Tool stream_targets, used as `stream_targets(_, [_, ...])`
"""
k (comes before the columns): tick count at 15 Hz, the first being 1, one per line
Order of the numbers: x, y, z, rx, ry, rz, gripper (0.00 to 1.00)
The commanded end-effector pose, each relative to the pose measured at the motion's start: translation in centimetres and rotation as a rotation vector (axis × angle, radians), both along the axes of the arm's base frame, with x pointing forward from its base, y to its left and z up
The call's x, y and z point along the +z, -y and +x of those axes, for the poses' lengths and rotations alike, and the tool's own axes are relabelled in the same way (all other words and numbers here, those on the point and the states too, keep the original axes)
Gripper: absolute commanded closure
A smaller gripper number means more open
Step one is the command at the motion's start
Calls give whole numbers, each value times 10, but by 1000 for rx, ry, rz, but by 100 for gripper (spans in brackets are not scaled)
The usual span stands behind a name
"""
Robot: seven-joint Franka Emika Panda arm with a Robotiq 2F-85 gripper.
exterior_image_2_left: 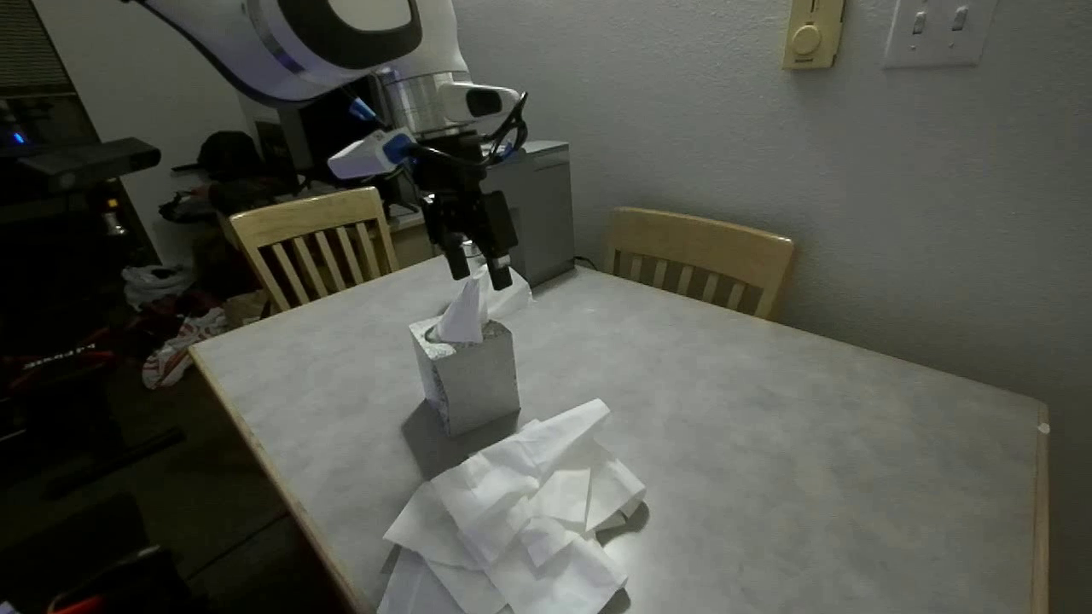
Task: Remove one of the tissues from the box and place it on the table
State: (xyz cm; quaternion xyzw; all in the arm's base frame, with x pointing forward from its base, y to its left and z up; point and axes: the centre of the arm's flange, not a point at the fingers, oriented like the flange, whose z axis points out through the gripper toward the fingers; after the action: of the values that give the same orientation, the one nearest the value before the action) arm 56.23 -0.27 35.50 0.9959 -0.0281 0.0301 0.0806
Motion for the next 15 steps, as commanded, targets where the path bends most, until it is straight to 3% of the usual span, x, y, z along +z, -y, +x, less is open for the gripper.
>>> stream_targets(1, [-3, 1, 7, -10, 1, 15, 0])
stream_targets(7, [-20, 0, 12, -40, 1, 147, 0])
stream_targets(11, [-26, 1, 16, -30, -4, 135, 0])
stream_targets(12, [-27, 0, 17, -28, -5, 131, 25])
stream_targets(13, [-27, 0, 17, -23, -5, 128, 26])
stream_targets(15, [-26, -1, 17, -15, -4, 127, 40])
